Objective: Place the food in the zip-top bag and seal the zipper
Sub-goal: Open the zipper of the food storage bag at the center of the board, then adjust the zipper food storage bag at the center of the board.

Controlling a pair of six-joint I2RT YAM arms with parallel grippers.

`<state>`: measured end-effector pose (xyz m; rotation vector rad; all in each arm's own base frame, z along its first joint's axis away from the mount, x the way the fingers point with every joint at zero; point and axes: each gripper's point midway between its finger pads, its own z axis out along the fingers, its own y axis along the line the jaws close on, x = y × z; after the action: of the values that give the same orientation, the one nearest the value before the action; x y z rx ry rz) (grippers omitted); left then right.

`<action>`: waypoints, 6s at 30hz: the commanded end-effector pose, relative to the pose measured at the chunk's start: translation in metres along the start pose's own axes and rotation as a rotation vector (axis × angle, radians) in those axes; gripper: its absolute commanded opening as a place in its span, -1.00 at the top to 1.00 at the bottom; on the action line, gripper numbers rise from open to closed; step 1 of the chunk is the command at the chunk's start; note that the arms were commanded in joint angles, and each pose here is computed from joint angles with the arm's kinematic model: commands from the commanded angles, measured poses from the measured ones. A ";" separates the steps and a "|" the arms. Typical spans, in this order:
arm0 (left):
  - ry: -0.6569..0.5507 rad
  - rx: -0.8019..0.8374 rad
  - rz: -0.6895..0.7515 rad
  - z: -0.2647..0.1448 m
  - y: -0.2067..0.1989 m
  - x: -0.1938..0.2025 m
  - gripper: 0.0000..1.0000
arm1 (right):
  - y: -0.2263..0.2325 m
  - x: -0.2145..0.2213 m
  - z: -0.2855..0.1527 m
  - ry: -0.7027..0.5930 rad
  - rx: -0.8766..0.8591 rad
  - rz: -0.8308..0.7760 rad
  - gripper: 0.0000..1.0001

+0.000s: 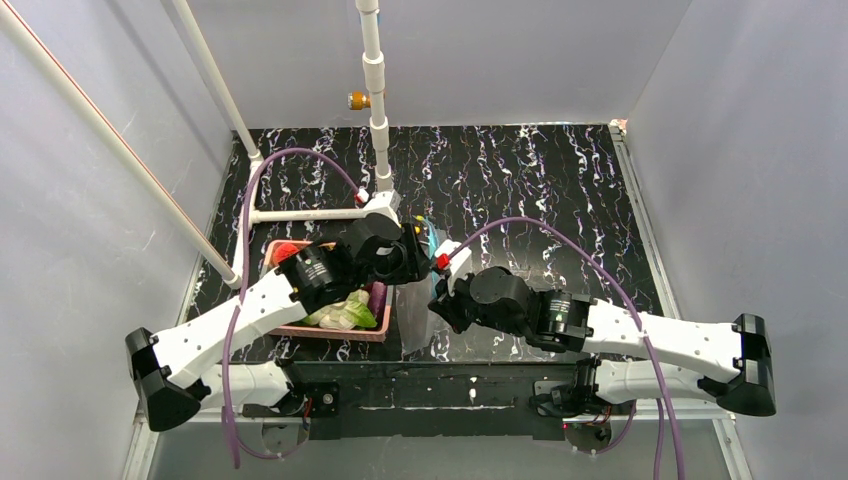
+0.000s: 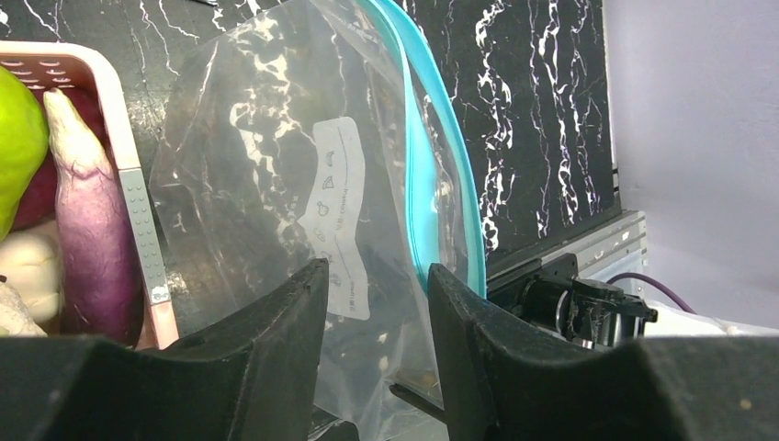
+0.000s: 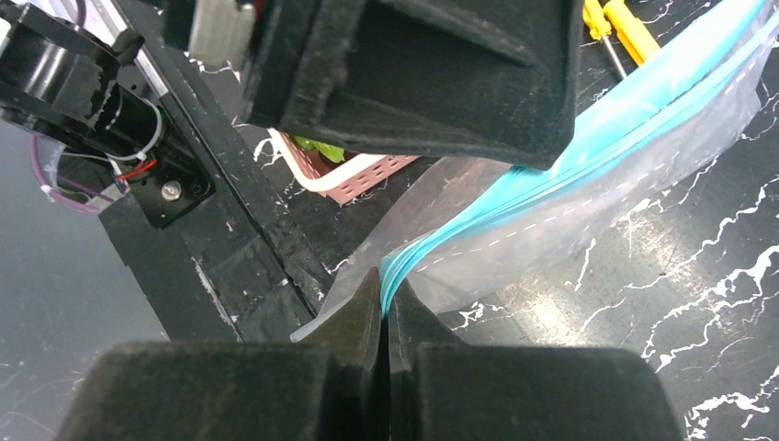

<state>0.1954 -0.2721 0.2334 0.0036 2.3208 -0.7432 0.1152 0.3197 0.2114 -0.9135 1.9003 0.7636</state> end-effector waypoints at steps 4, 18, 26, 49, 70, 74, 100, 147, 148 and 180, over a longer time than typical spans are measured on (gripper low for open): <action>-0.021 -0.019 0.018 -0.009 -0.003 -0.012 -0.05 | 0.005 -0.021 -0.001 -0.038 -0.002 -0.063 0.97; 0.009 0.014 0.016 0.001 -0.010 -0.005 0.20 | 0.010 -0.019 0.001 -0.036 -0.027 -0.055 0.97; -0.024 0.017 0.034 -0.001 -0.008 -0.010 0.87 | 0.009 -0.016 0.004 -0.017 0.001 -0.002 0.97; -0.112 -0.066 -0.117 0.011 0.021 -0.005 1.00 | -0.037 -0.076 -0.062 0.116 0.294 0.570 -0.97; -0.082 0.077 -0.147 0.013 -0.006 -0.001 1.00 | -0.073 -0.063 -0.007 0.239 0.598 0.486 -0.96; -0.096 0.095 -0.150 0.008 -0.007 -0.004 1.00 | -0.078 -0.060 -0.002 0.240 0.626 0.470 -0.80; -0.108 0.005 -0.188 -0.003 0.005 -0.011 1.00 | -0.118 -0.022 -0.013 0.349 0.853 0.247 0.97; 0.124 0.287 -0.108 0.050 -0.038 0.020 -0.14 | -0.103 -0.028 -0.036 0.208 0.308 0.150 0.97; 0.123 0.293 -0.102 0.049 -0.040 0.020 -0.16 | -0.102 -0.028 -0.034 0.211 0.304 0.152 0.97; 0.053 0.087 -0.032 0.010 0.017 0.018 0.28 | -0.127 -0.033 -0.042 0.161 0.470 0.163 0.97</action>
<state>0.1961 -0.2561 0.1725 -0.0037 2.4381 -0.7029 0.2120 0.2173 0.2277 -0.5655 2.2287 0.2455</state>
